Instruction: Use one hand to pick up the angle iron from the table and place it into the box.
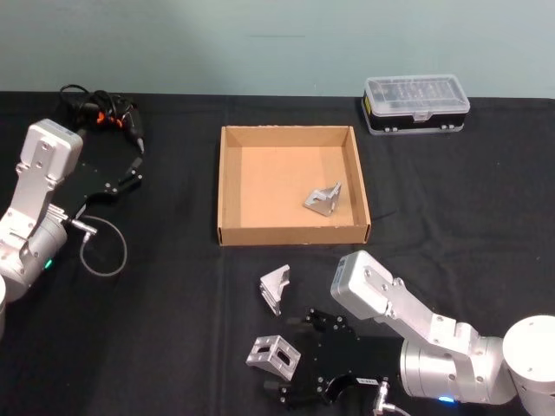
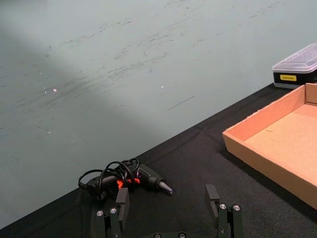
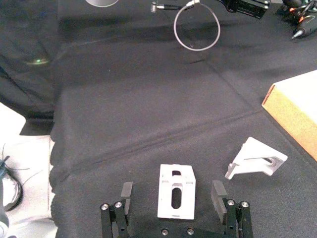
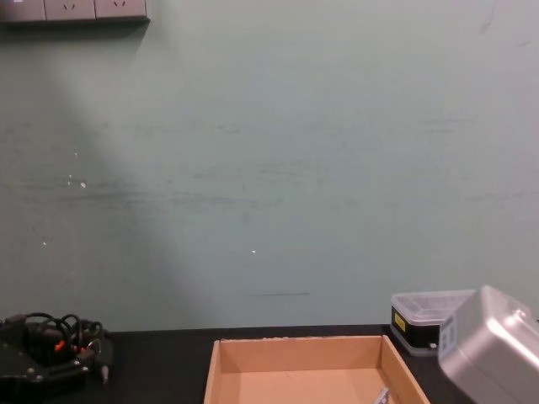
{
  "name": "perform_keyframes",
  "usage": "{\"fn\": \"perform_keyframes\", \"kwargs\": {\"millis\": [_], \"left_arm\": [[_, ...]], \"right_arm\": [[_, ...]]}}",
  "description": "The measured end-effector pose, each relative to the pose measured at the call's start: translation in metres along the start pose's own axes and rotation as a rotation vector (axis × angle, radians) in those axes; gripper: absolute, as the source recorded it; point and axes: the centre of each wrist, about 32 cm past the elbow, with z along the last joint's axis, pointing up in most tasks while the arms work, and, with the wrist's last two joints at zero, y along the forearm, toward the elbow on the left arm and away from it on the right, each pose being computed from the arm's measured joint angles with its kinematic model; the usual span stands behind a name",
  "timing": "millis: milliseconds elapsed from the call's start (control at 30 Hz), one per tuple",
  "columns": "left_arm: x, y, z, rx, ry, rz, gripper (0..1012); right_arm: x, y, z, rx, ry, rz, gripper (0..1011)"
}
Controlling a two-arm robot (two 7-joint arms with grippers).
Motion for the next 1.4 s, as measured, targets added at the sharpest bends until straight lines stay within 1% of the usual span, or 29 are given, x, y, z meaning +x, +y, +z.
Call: {"fn": "perform_keyframes", "kwargs": {"millis": [333, 633, 767, 833, 900, 1067, 1133, 1167, 1233, 1267, 1400], "left_arm": [[0.0, 0.0, 0.0, 0.0, 0.0, 0.0, 1000], [0.0, 0.0, 0.0, 0.0, 0.0, 0.0, 1000], [0.0, 0.0, 0.0, 0.0, 0.0, 0.0, 1000], [0.0, 0.0, 0.0, 0.0, 0.0, 0.0, 1000], [0.0, 0.0, 0.0, 0.0, 0.0, 0.0, 1000], [0.0, 0.0, 0.0, 0.0, 0.0, 0.0, 1000], [0.0, 0.0, 0.0, 0.0, 0.0, 0.0, 1000], [0.0, 0.0, 0.0, 0.0, 0.0, 0.0, 1000], [0.0, 0.0, 0.0, 0.0, 0.0, 0.0, 1000], [0.0, 0.0, 0.0, 0.0, 0.0, 0.0, 1000], [0.0, 0.0, 0.0, 0.0, 0.0, 0.0, 1000]], "right_arm": [[0.004, 0.007, -0.004, -0.006, 0.016, -0.013, 1000], [0.004, 0.014, -0.008, -0.012, 0.029, -0.015, 995], [0.005, 0.017, -0.009, -0.014, 0.033, -0.015, 927], [0.005, 0.018, -0.009, -0.014, 0.035, -0.015, 863], [0.005, 0.018, -0.009, -0.014, 0.037, -0.015, 837], [0.005, 0.019, -0.01, -0.016, 0.04, -0.016, 663], [0.006, 0.019, -0.01, -0.016, 0.04, -0.016, 625], [0.006, 0.019, -0.01, -0.016, 0.041, -0.017, 567], [0.006, 0.02, -0.01, -0.017, 0.041, -0.017, 524], [0.006, 0.02, -0.01, -0.017, 0.041, -0.017, 470], [0.007, 0.021, -0.01, -0.017, 0.042, -0.014, 453]]}}
